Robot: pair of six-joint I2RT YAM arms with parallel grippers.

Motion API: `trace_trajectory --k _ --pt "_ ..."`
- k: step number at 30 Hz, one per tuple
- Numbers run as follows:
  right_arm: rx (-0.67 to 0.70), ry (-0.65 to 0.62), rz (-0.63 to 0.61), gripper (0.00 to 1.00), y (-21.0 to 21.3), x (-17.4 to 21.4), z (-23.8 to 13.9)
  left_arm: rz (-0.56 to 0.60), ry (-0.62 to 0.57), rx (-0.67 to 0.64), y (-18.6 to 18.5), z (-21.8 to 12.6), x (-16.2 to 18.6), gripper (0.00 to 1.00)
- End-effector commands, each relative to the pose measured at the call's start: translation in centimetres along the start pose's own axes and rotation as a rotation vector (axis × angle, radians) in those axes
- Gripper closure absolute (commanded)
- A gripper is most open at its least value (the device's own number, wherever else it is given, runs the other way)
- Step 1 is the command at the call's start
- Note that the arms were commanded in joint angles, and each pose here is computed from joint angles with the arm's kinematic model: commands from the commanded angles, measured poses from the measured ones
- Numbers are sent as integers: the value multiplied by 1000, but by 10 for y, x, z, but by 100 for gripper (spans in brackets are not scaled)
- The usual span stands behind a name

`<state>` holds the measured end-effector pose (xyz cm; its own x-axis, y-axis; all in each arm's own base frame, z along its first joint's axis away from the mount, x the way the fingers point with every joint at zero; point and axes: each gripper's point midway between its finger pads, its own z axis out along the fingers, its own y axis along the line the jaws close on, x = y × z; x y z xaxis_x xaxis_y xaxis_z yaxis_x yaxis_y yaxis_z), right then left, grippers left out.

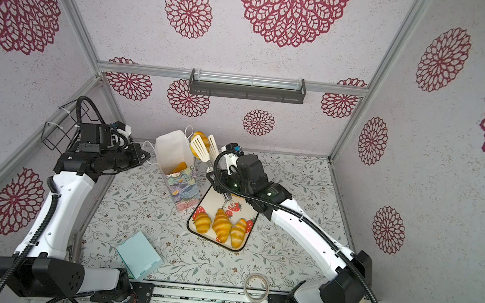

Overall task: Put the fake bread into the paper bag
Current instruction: 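Lift the croissant with the right tongs and carry it toward the bag, then bring the croissant over the bag opening held by the left gripper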

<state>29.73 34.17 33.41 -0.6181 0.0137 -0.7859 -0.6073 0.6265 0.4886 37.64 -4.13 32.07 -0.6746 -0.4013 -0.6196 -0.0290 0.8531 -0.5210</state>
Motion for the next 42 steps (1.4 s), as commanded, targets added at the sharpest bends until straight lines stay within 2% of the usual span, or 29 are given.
trace_trajectory --k 1,17,26,42 --pt "-87 -97 -51 57 31 -34 -7 8 -41 25 -6 -5 -11 100" --pt "-151 -44 -88 57 62 -40 32 15 -45 11 -3 -8 -10 100" --pt "-155 43 -58 58 65 -36 63 13 -44 1 0 -8 -8 100" --pt "-77 151 -56 58 57 -41 100 10 -44 -9 4 -9 -6 100"
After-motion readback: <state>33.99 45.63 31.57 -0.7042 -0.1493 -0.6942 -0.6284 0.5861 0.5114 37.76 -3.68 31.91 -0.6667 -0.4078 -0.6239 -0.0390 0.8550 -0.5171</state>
